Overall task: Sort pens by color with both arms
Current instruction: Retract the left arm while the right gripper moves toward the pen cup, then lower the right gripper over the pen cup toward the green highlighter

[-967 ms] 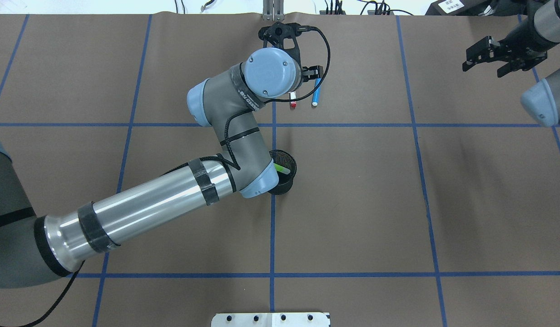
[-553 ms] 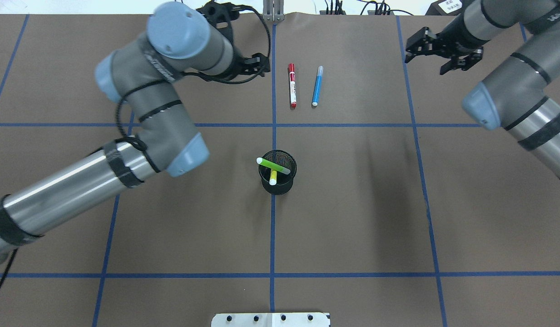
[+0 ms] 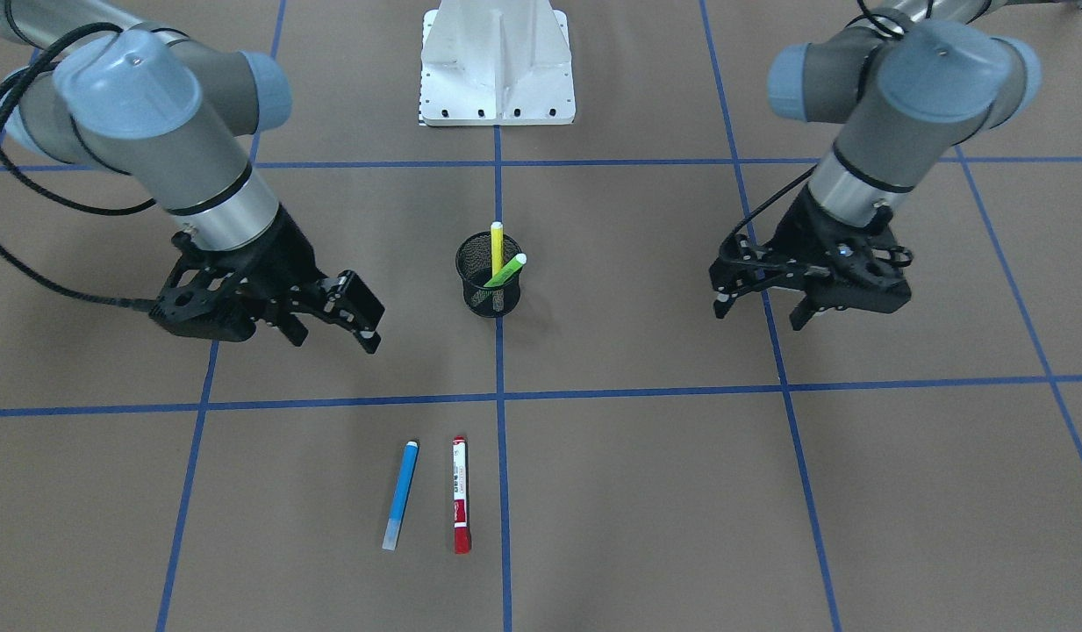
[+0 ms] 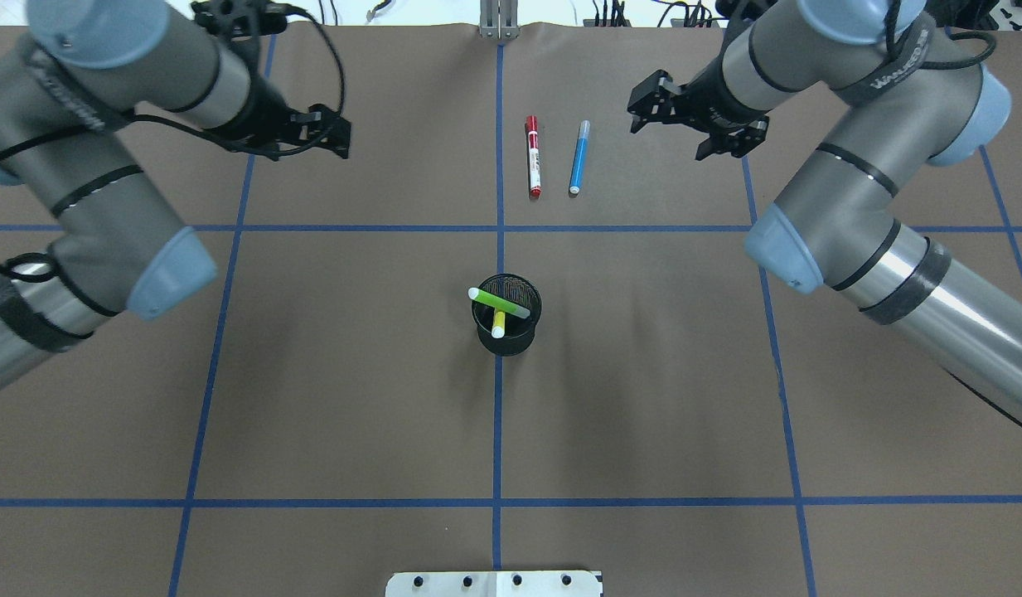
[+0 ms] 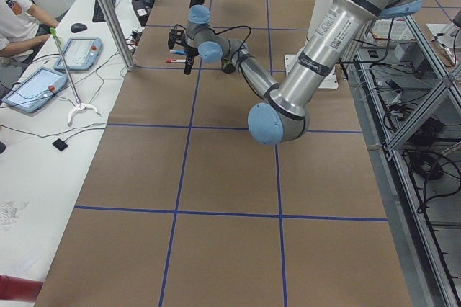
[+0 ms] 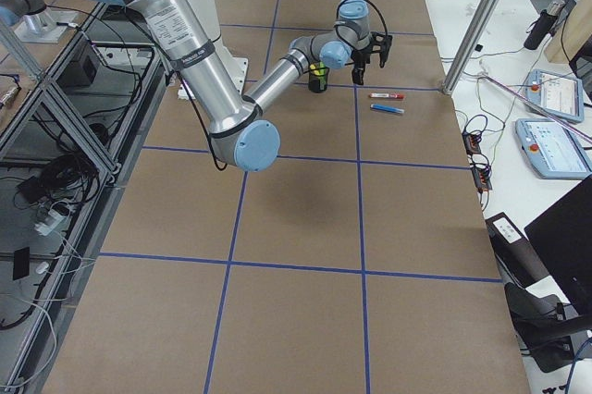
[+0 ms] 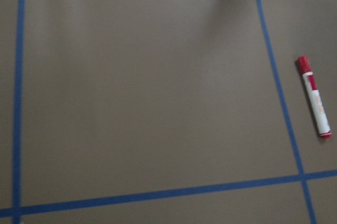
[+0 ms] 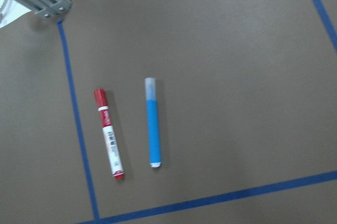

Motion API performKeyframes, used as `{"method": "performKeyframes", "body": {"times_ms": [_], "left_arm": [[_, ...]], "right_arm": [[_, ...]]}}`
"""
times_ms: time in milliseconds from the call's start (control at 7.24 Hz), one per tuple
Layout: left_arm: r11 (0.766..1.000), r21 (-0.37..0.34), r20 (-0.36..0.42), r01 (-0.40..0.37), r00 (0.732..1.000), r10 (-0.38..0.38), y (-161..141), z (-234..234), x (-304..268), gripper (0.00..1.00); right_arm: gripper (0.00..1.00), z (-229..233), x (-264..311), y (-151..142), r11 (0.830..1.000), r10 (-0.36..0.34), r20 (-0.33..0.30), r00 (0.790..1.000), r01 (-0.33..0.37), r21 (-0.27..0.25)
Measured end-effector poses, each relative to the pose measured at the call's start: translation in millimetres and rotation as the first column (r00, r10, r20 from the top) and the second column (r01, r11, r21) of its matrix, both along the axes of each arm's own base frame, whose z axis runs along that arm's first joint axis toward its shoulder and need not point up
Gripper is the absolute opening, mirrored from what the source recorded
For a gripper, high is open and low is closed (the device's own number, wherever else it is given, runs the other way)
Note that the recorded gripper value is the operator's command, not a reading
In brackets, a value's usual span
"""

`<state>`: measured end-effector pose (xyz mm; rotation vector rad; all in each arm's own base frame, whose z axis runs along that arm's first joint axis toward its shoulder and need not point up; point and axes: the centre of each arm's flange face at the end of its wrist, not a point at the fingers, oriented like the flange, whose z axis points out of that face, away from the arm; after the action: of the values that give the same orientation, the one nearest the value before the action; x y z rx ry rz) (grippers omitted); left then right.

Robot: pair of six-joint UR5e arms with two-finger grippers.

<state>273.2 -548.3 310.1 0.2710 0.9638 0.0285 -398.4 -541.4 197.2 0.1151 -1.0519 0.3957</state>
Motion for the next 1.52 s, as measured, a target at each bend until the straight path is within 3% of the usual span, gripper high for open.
{"method": "performKeyframes", "body": {"times_ms": [276,553,691,967,1243,1520], "left_arm": [[0.999,-0.018,0.016,-0.036,0.999,0.037,20,49,-54,0.99],[0.998,-0.041,0.026,-0.043,0.999,0.044,47,74,-76,0.99],[0.998,-0.047,0.027,-0.042,0.999,0.044,61,79,-84,0.99],[0.998,-0.049,0.023,-0.037,0.999,0.039,71,77,-89,0.99],[0.998,-0.051,0.021,-0.035,0.999,0.036,73,76,-90,0.99],[0.998,-0.052,0.02,-0.033,0.999,0.034,73,75,-90,0.99]], "right_arm": [[0.99,-62,-71,46,1.0,-0.002,-0.08,0.997,0.003,0.01],[0.99,-98,-137,78,0.998,-0.034,-0.217,0.976,0.046,0.051],[0.99,-114,-171,84,0.992,-0.069,-0.309,0.949,0.098,0.079],[0.98,-142,-217,89,0.977,-0.152,-0.463,0.873,0.204,0.063],[0.83,-144,-242,95,0.957,-0.221,-0.548,0.807,0.288,0.038],[0.81,-140,-251,100,0.94,-0.262,-0.59,0.764,0.339,0.022]]}}
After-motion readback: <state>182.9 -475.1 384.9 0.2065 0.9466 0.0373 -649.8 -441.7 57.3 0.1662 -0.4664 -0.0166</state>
